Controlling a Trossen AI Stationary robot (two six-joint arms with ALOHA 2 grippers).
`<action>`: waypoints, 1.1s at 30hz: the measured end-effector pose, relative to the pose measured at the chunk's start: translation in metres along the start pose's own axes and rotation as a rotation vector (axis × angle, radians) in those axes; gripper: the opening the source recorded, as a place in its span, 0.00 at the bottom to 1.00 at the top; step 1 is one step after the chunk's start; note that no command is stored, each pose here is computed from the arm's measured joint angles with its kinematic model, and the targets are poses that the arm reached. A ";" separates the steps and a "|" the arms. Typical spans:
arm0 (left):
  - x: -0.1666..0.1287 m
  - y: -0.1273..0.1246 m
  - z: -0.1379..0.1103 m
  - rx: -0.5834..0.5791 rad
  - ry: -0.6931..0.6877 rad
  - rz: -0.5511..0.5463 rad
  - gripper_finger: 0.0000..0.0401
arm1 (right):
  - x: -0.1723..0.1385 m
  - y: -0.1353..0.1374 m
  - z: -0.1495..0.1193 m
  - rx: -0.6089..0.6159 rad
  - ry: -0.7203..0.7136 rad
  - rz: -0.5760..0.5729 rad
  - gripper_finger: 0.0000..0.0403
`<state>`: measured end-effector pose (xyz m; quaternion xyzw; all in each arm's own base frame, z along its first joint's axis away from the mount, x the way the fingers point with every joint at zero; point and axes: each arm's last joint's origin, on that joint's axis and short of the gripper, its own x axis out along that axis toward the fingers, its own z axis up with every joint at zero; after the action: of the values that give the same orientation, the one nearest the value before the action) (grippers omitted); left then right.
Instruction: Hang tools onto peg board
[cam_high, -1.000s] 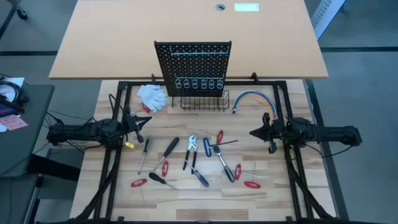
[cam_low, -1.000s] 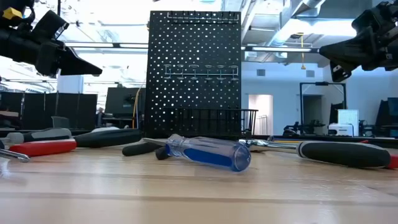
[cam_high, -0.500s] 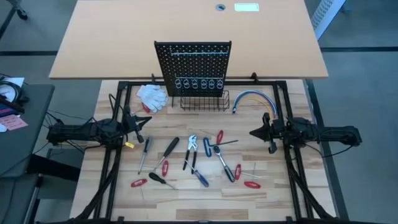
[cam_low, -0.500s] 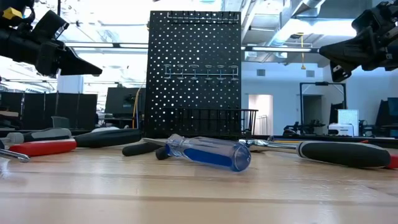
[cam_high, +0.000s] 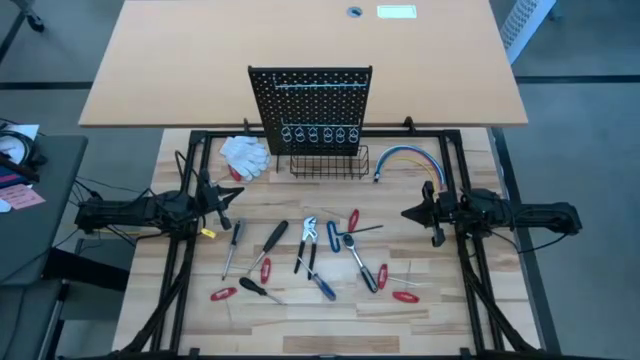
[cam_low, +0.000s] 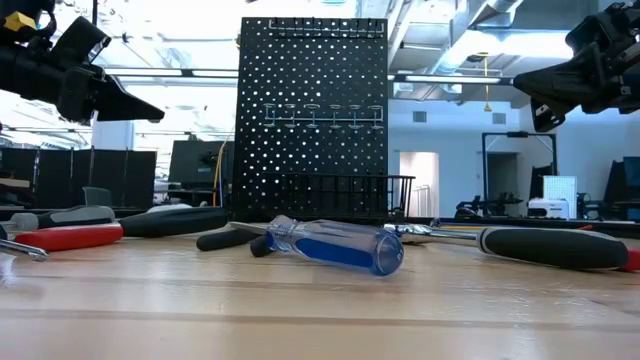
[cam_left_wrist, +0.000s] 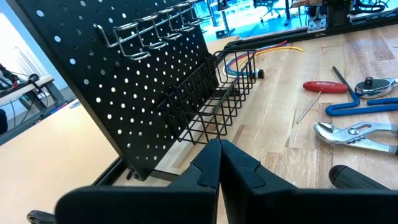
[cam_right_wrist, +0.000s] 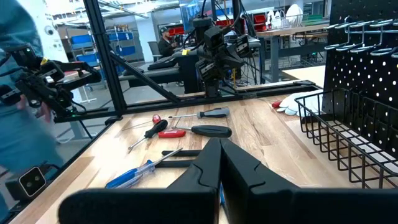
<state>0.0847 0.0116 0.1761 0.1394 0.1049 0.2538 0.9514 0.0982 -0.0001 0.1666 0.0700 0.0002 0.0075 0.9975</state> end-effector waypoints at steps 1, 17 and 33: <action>0.000 0.000 0.000 0.000 0.000 0.000 0.00 | 0.000 0.000 0.000 0.000 0.000 0.000 0.03; 0.000 0.000 0.000 0.060 0.000 0.000 0.00 | 0.000 -0.006 0.002 -0.090 -0.031 -0.158 0.03; 0.000 0.000 0.000 0.068 -0.003 0.005 0.00 | -0.023 -0.019 0.071 0.778 -0.839 -0.264 0.03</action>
<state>0.0847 0.0117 0.1765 0.1723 0.1119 0.2522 0.9456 0.0760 -0.0289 0.2343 0.4275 -0.3831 -0.1457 0.8057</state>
